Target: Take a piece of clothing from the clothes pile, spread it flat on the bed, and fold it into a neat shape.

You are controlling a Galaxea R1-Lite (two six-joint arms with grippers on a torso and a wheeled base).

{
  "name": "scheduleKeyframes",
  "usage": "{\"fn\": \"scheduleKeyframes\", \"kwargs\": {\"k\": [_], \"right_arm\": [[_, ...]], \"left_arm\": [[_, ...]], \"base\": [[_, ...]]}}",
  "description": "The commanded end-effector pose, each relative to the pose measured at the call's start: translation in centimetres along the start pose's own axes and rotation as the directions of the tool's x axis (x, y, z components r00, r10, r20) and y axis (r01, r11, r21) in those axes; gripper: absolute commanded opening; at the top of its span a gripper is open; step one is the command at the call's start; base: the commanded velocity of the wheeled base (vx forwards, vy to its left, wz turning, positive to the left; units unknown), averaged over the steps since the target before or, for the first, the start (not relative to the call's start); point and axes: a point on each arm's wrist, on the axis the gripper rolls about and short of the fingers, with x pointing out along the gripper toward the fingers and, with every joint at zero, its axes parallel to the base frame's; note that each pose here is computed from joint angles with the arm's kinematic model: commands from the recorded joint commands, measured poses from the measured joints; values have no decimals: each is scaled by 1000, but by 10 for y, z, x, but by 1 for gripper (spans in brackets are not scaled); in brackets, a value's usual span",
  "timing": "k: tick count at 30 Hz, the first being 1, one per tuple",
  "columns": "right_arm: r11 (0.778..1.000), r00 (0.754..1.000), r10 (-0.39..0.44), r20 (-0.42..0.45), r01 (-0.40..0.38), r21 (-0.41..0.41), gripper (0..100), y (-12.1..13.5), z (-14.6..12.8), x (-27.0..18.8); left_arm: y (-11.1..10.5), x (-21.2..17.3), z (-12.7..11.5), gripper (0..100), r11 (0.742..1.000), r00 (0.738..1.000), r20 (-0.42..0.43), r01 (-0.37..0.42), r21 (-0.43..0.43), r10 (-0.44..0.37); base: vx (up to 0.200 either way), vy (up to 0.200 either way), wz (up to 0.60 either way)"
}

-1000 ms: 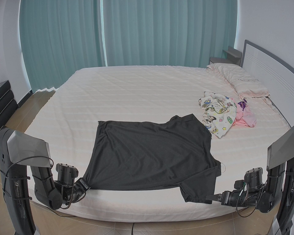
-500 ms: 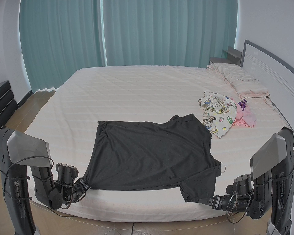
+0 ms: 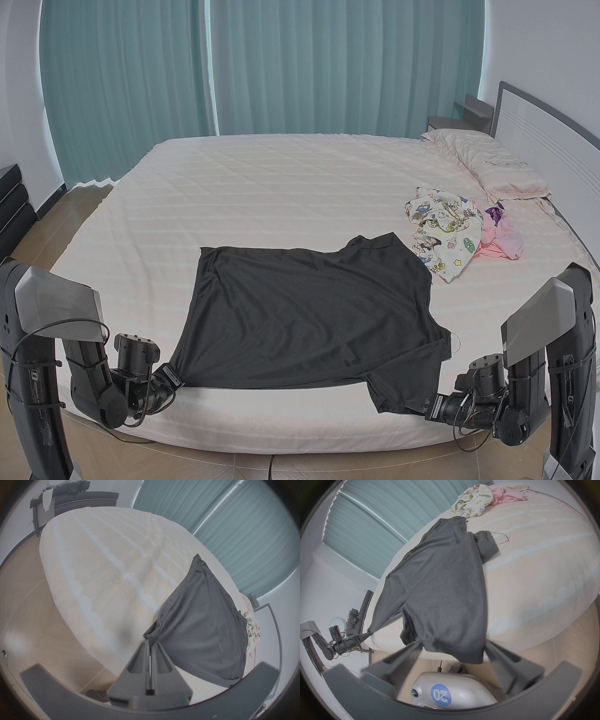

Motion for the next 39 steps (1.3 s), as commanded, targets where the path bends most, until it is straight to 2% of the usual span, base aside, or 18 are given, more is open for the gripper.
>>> {"fn": "scheduleKeyframes", "kwargs": {"k": [1, 11, 20, 23, 25, 26, 29, 33, 39], "right_arm": [[1000, 1000, -14, 7, 14, -1, 0, -1, -1, 1], [998, 998, -55, 10, 55, 39, 0, -8, 1, -37], [990, 990, -122, -69, 126, 58, 0, -10, 0, -54], [989, 982, -141, -127, 145, 19, 0, -5, -6, -63], [989, 980, -145, -136, 148, 8, 0, -3, -7, -67], [989, 979, -145, -141, 147, 1, 0, -1, -7, -70], [988, 976, -152, -153, 154, -4, 0, 0, -8, -73], [984, 974, -174, -147, 175, -7, 0, -1, -8, -74], [975, 955, -224, -195, 218, -54, 0, -2, -15, -78]], "left_arm": [[1, 1, 0, 0, 1000, 1000, -2, -3, 0, 3], [0, 1, 0, 0, 1000, 1000, 1, 1, -2, -1], [2, -4, -4, 0, 1000, 1000, -8, -10, 13, 10], [2, -15, -13, 0, 998, 1000, -5, 24, 53, -24], [5, -21, -17, 0, 995, 1000, -3, 29, 100, -29], [10, -26, -21, 0, 986, 1000, 4, 14, 165, -15], [16, -29, -23, 0, 974, 999, 40, -27, 225, 18], [24, -24, -29, 0, 958, 993, 64, -109, 264, 95], [27, -27, -38, 0, 942, 993, 34, -119, 313, 114]], "base": [[0, 0, 0], [0, 0, 0], [0, 0, 0], [0, 0, 0], [0, 0, 0], [0, 0, 0], [0, 0, 0], [0, 0, 0], [0, 0, 0]]}}
